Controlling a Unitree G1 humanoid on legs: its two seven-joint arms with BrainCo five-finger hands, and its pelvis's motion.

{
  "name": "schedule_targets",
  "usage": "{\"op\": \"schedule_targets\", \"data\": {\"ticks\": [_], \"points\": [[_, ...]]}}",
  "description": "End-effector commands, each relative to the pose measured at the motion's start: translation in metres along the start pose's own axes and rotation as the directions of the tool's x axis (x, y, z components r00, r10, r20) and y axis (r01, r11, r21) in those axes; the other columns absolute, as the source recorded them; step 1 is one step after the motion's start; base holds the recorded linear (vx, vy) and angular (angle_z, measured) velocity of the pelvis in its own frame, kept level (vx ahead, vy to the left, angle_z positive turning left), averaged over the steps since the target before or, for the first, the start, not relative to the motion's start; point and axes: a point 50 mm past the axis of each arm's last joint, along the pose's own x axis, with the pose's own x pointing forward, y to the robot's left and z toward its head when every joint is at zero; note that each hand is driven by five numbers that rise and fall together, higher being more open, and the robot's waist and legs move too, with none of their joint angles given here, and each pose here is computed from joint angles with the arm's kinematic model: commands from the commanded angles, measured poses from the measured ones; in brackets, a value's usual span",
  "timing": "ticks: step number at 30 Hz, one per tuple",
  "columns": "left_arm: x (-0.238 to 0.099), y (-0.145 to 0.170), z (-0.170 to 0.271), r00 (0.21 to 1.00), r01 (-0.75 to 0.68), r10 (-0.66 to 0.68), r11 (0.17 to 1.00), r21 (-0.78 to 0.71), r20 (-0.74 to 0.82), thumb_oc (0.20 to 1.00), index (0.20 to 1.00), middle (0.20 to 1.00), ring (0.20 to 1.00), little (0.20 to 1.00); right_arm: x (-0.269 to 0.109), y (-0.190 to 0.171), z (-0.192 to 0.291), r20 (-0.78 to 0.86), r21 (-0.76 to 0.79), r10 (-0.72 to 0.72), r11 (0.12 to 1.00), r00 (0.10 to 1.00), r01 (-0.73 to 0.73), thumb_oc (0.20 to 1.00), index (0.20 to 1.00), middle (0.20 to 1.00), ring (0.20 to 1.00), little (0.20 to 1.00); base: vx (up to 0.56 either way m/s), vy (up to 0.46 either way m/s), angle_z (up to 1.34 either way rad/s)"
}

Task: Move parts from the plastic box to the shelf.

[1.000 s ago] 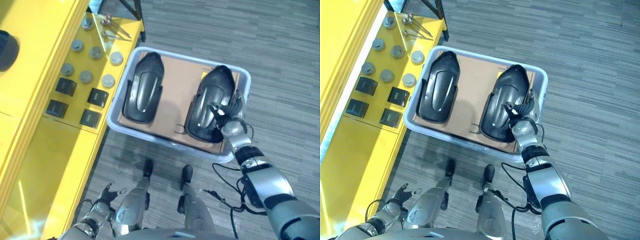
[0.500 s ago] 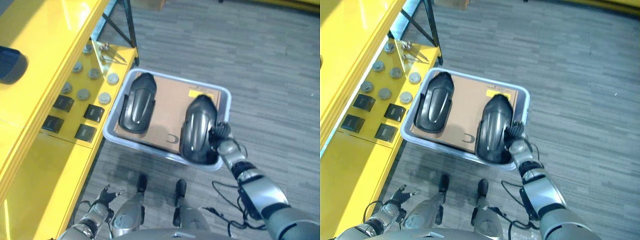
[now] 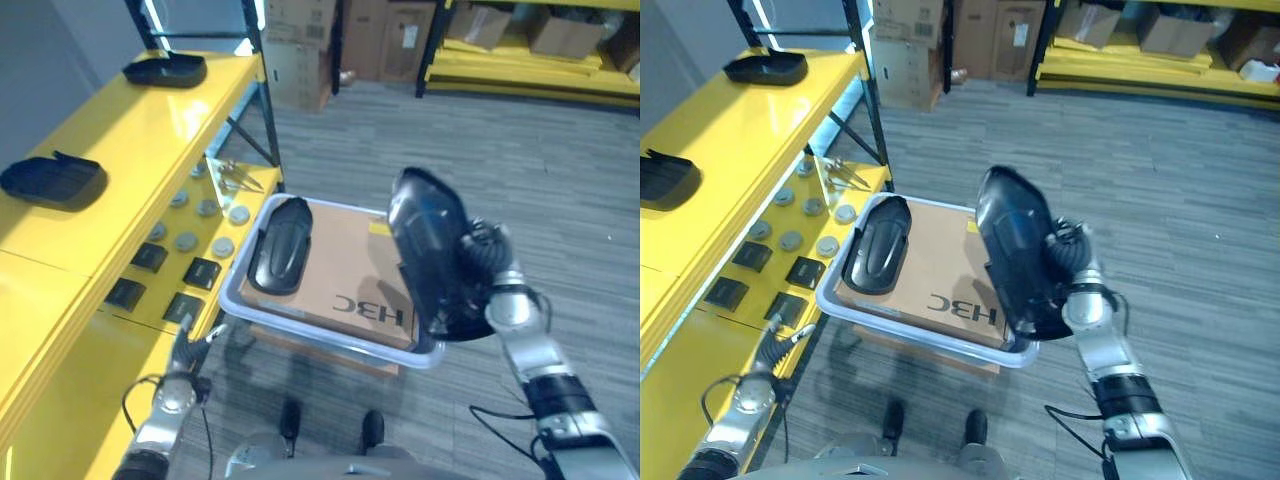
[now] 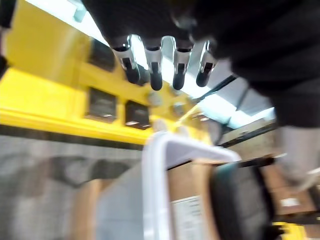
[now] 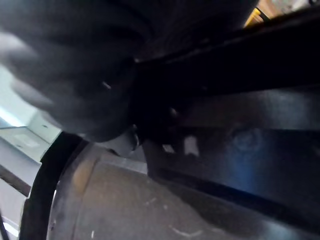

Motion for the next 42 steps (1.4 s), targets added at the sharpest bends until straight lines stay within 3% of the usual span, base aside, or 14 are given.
{"op": "schedule_targets", "data": {"ticks": [1, 3, 4, 5, 9, 12, 13, 17, 29, 37, 42], "points": [[0.016, 0.008, -0.005, 1.000, -0.011, 0.013, 0.994, 0.109, -0.015, 1.000, 1.000, 1.000, 1.000, 1.000, 0.013, -0.006, 0.018, 0.111, -0.017, -0.037, 0.999, 0.993, 0.039, 0.200, 0.200, 0.200, 0.200, 0.200, 0.00, 0.000, 0.00], [0.016, 0.008, -0.005, 1.000, -0.011, 0.013, 0.994, 0.109, -0.015, 1.000, 1.000, 1.000, 1.000, 1.000, 0.013, -0.006, 0.018, 0.111, -0.017, -0.037, 0.999, 0.993, 0.039, 0.200, 0.200, 0.200, 0.200, 0.200, -0.01, -0.037, -0.04], [0.018, 0.017, 0.064, 0.953, -0.048, 0.026, 0.997, 0.066, 0.302, 1.000, 1.000, 1.000, 1.000, 1.000, 0.008, -0.022, 0.053, 0.286, -0.002, -0.115, 0.993, 0.951, 0.121, 0.200, 0.200, 0.200, 0.200, 0.200, -0.05, -0.095, -0.02], [0.013, -0.002, 0.089, 0.923, 0.151, -0.098, 0.982, -0.115, 0.371, 1.000, 1.000, 1.000, 1.000, 1.000, 0.006, -0.023, 0.075, 0.370, 0.045, -0.142, 0.990, 0.918, 0.135, 0.200, 0.200, 0.200, 0.200, 0.200, -0.04, -0.098, 0.15], [0.010, -0.025, 0.103, 0.905, 0.302, -0.178, 0.909, -0.289, 0.386, 1.000, 1.000, 1.000, 1.000, 1.000, 0.005, -0.015, 0.094, 0.430, 0.075, -0.125, 0.992, 0.894, 0.102, 0.200, 0.200, 0.200, 0.200, 0.200, -0.02, -0.012, 0.03], [0.005, -0.057, 0.116, 0.865, 0.467, -0.310, 0.785, -0.407, 0.395, 1.000, 1.000, 1.000, 1.000, 1.000, 0.004, -0.006, 0.111, 0.480, 0.102, -0.098, 0.993, 0.871, 0.056, 0.200, 0.200, 0.200, 0.200, 0.200, 0.00, -0.005, -0.19], [-0.001, -0.075, 0.121, 0.830, 0.550, -0.391, 0.692, -0.468, 0.399, 1.000, 1.000, 1.000, 1.000, 1.000, 0.002, 0.001, 0.118, 0.496, 0.117, -0.076, 0.993, 0.865, 0.020, 0.200, 0.200, 0.200, 0.200, 0.200, 0.01, -0.003, -0.19], [-0.007, -0.101, 0.144, 0.743, 0.668, -0.502, 0.600, -0.440, 0.442, 1.000, 1.000, 1.000, 1.000, 1.000, -0.001, 0.019, 0.126, 0.518, 0.122, -0.002, 0.990, 0.856, -0.071, 0.200, 0.200, 0.200, 0.200, 0.200, 0.00, -0.002, -0.04], [-0.013, -0.116, 0.178, 0.662, 0.749, -0.537, 0.501, -0.433, 0.523, 1.000, 1.000, 1.000, 1.000, 1.000, -0.011, 0.052, 0.140, 0.568, 0.078, 0.168, 0.964, 0.805, -0.256, 0.200, 0.200, 0.200, 0.200, 0.200, 0.00, 0.002, 0.02], [-0.011, -0.109, 0.192, 0.650, 0.748, -0.502, 0.555, -0.364, 0.570, 1.000, 1.000, 1.000, 1.000, 1.000, -0.023, 0.070, 0.157, 0.635, 0.026, 0.277, 0.925, 0.721, -0.378, 0.200, 0.200, 0.200, 0.200, 0.200, 0.00, 0.000, 0.00], [-0.006, -0.096, 0.207, 0.642, 0.685, -0.447, 0.700, -0.203, 0.623, 1.000, 1.000, 1.000, 1.000, 1.000, -0.034, 0.081, 0.170, 0.683, -0.012, 0.339, 0.891, 0.647, -0.454, 0.200, 0.200, 0.200, 0.200, 0.200, 0.00, 0.000, 0.00]]}}
